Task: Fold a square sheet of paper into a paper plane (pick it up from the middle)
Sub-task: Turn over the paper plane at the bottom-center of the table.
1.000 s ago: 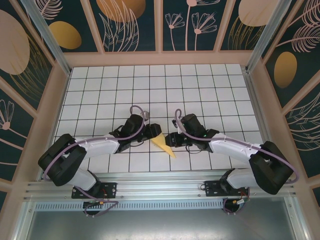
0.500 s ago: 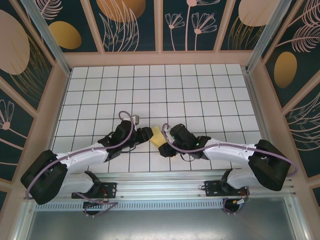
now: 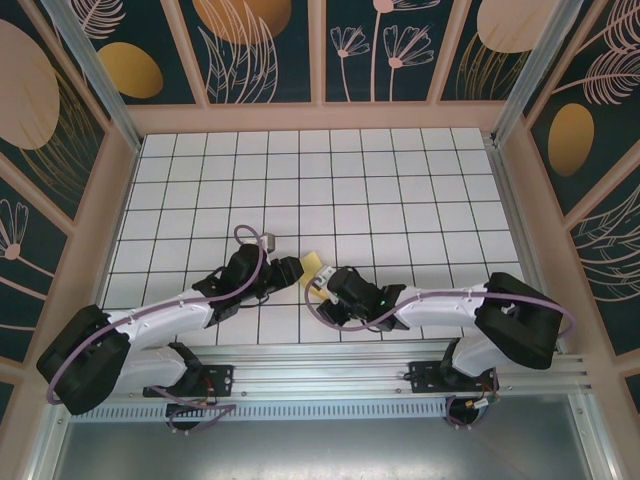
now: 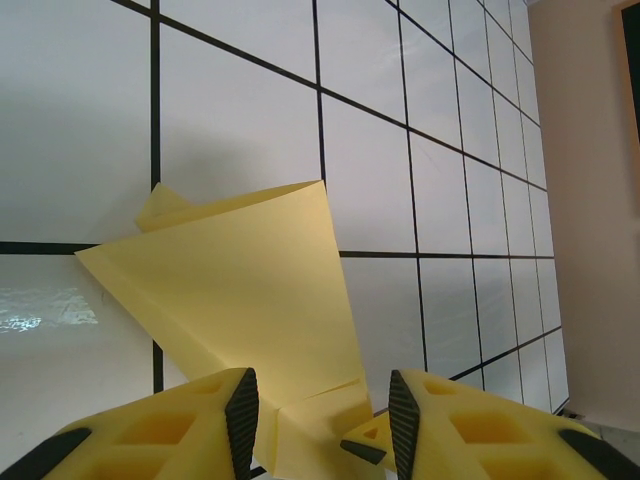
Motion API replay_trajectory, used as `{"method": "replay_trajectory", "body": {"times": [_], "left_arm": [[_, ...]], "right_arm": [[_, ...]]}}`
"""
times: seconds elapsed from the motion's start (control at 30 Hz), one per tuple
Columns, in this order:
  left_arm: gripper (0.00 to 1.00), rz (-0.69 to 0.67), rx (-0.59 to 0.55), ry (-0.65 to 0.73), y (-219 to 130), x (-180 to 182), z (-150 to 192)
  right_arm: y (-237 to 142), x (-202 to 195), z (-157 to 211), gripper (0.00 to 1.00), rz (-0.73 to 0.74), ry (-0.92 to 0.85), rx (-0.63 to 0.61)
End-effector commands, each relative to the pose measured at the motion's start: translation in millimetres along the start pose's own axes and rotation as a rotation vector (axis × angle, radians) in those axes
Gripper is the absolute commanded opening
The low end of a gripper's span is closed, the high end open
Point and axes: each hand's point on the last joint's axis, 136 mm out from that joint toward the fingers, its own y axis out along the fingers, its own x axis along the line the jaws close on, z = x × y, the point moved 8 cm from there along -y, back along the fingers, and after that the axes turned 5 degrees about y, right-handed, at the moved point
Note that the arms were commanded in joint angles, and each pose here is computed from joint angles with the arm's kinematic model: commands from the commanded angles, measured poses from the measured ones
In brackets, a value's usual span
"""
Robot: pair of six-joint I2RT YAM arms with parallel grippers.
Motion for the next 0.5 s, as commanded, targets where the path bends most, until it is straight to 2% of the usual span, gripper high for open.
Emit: {"method": "replay_trajectory", "body": {"times": [0.0,0.17,0.47], "left_arm": [[0.41,-0.008,0.000,-0.003,-2,2,2],[0.41,-0.003,0.009,-0.005,-1,3,4],[0.41,0.011,0.019,-0.014,2,3,5]], "right_arm": [[6,0,3,0.41,0.029,-0.042,-0.015],[14,-2,5,0.36,0.058,-0.038,0.004],[21,-10,4,0.12,0.098,0.085,0.036]]}}
